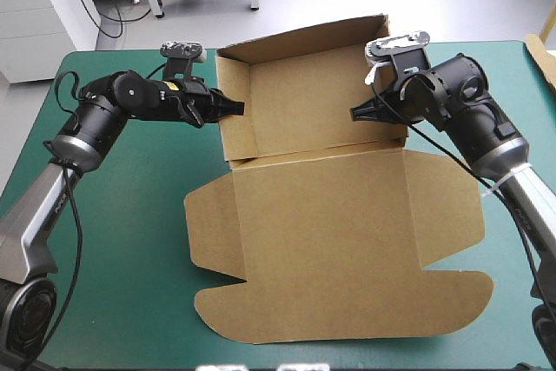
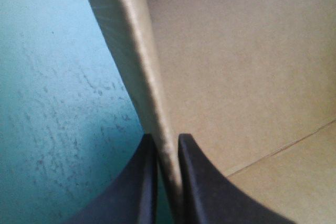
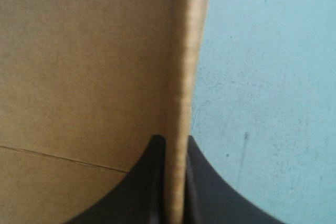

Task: Fold the box

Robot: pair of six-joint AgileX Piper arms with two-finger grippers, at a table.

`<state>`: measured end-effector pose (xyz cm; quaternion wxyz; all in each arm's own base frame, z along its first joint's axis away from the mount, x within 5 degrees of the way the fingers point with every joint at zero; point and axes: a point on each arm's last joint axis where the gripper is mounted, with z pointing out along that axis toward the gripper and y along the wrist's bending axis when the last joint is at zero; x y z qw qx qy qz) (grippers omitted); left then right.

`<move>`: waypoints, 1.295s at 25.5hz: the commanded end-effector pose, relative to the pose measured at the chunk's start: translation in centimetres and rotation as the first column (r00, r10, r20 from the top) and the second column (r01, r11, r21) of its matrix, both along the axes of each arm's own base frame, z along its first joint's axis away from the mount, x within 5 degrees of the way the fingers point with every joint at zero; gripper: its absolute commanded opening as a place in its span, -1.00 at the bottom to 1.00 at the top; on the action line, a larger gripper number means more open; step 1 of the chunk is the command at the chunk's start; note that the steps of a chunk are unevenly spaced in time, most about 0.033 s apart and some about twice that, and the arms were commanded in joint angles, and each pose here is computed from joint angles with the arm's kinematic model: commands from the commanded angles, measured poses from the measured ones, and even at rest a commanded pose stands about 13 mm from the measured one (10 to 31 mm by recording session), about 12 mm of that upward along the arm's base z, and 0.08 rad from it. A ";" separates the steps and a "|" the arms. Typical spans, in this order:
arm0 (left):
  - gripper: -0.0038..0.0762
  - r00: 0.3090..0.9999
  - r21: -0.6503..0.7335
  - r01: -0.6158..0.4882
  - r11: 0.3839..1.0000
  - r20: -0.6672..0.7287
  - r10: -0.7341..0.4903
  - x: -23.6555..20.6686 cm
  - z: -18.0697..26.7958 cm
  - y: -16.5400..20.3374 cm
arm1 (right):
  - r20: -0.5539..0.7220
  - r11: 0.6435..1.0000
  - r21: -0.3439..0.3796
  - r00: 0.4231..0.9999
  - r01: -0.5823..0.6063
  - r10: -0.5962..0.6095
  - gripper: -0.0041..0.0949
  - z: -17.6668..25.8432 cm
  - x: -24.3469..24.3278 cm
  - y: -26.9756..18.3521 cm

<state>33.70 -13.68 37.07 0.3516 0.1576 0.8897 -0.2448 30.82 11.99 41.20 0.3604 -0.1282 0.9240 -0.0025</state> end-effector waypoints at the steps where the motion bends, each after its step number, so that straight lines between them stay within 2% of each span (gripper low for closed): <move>1: -0.92 0.995 -0.053 -0.002 0.999 0.097 0.007 -1.3 2.9 -1.2 | 0.120 0.982 0.160 0.989 -0.100 0.081 -0.95 2.8 -1.2 1.3; 4: -0.92 0.992 0.114 -0.079 0.990 0.104 0.067 -1.4 1.9 -1.7 | 0.103 0.985 0.147 0.992 -0.093 0.078 -0.95 2.3 -0.8 1.5; 7: -0.92 0.990 0.194 -0.104 0.976 0.111 0.083 -1.3 1.1 -2.8 | 0.021 0.991 0.117 0.997 -0.071 0.070 -0.95 0.4 0.4 1.9; 15: -0.92 0.994 0.282 -0.070 0.957 -0.059 0.090 0.5 -2.7 -3.3 | -0.211 0.998 0.059 0.977 0.006 0.006 -0.95 -5.5 4.3 1.1; 21: -0.92 0.988 0.320 -0.049 0.946 -0.122 0.092 2.2 -5.6 -4.1 | -0.334 0.998 0.057 0.942 0.019 0.001 -0.95 -9.1 6.7 -0.5; 27: -0.92 0.977 0.359 -0.019 0.933 -0.189 0.093 3.6 -9.3 -4.8 | -0.407 1.000 0.013 0.913 0.008 -0.002 -0.95 -12.6 8.4 -0.9; 30: -0.92 0.971 0.375 -0.006 0.927 -0.220 0.095 4.1 -10.8 -5.0 | -0.399 1.000 0.003 0.917 -0.014 0.014 -0.95 -13.8 9.2 -0.8; 32: -0.86 0.978 0.382 0.018 0.924 -0.198 0.063 4.3 -11.0 -5.1 | -0.374 1.000 0.008 0.927 -0.019 0.021 -0.95 -13.7 9.4 -0.7; 33: -0.73 0.982 0.389 0.040 0.920 -0.187 0.036 4.4 -10.8 -5.2 | -0.366 1.000 0.009 0.930 -0.024 0.025 -0.93 -13.5 9.5 -0.7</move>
